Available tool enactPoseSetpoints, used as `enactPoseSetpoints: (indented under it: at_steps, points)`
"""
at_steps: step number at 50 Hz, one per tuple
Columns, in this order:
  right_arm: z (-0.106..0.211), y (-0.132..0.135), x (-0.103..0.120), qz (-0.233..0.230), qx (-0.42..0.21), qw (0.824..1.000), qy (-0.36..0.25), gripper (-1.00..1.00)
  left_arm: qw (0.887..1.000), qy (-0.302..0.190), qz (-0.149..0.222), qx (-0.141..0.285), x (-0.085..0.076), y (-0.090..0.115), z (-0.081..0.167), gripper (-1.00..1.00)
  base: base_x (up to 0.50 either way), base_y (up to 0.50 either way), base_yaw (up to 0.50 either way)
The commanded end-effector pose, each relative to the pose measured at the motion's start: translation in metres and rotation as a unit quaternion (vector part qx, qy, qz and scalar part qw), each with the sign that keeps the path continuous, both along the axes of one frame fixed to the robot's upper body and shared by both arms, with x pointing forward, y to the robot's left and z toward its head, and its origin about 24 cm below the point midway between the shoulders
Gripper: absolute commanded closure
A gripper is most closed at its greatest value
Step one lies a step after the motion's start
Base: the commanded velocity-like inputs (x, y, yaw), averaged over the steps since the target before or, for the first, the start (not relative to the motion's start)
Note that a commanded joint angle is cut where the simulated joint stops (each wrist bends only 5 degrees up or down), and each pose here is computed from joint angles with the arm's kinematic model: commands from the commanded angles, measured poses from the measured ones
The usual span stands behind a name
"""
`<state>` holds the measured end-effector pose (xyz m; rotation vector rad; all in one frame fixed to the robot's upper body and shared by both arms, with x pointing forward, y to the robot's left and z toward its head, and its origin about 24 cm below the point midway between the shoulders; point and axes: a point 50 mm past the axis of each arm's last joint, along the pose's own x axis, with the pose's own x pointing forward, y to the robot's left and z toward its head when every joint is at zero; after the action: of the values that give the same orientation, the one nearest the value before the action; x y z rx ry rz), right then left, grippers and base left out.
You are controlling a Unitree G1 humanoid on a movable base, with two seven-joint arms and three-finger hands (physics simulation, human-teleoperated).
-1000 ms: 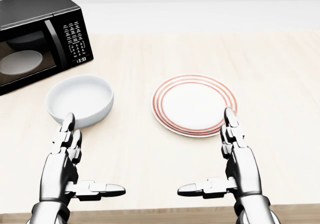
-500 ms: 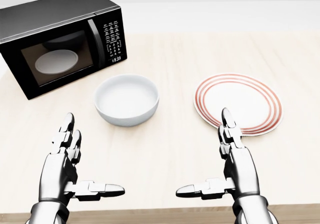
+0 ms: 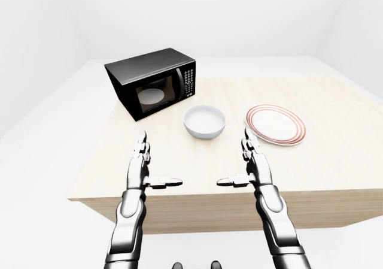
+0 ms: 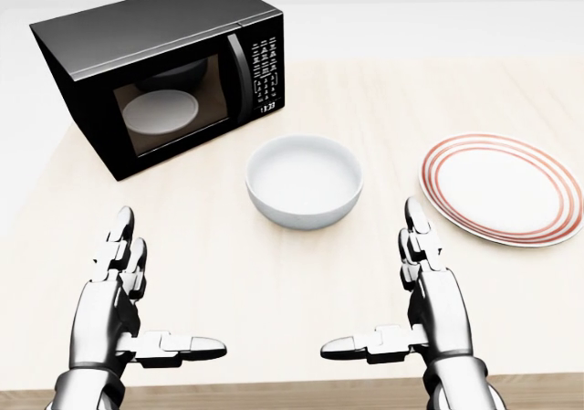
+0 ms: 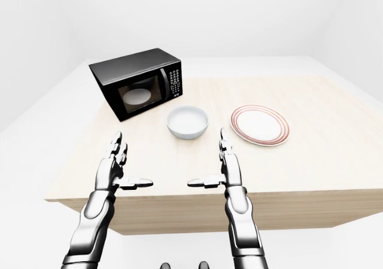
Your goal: Pick up the white bowl and put it on the plate.
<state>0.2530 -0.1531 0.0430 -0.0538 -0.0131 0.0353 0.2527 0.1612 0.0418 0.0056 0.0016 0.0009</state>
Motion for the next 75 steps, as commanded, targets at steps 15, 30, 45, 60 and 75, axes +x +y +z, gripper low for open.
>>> enactPoseSetpoints:
  at_steps: [15, 30, 45, 60, 75]
  points:
    - [0.006, -0.001, 0.002, -0.004, 0.009, 1.000, 0.002, -1.00, 1.000, 0.000, -0.001, -0.002, 0.000, -0.001, 0.000, -1.00, 0.00, 0.00, 0.00]
    - [0.007, -0.001, 0.002, -0.001, 0.007, 1.000, -0.005, -1.00, 1.000, 0.000, -0.001, -0.002, 0.000, -0.001, 0.000, -1.00, 0.08, 0.00, 0.00]
    - [0.007, 0.000, 0.002, 0.003, 0.004, 1.000, -0.007, -1.00, 1.000, 0.002, 0.000, -0.002, 0.002, -0.001, -0.001, -1.00, 0.29, 0.00, 0.00]
    - [0.008, 0.001, 0.001, 0.004, 0.003, 1.000, -0.008, -1.00, 1.000, 0.002, -0.001, -0.002, 0.001, -0.001, 0.000, -1.00, 0.29, 0.00, 0.00]
    - [0.007, 0.002, 0.002, 0.003, -0.001, 1.000, -0.007, -1.00, 1.000, 0.001, -0.001, -0.002, 0.001, -0.001, -0.002, -1.00, 0.29, 0.00, 0.00]
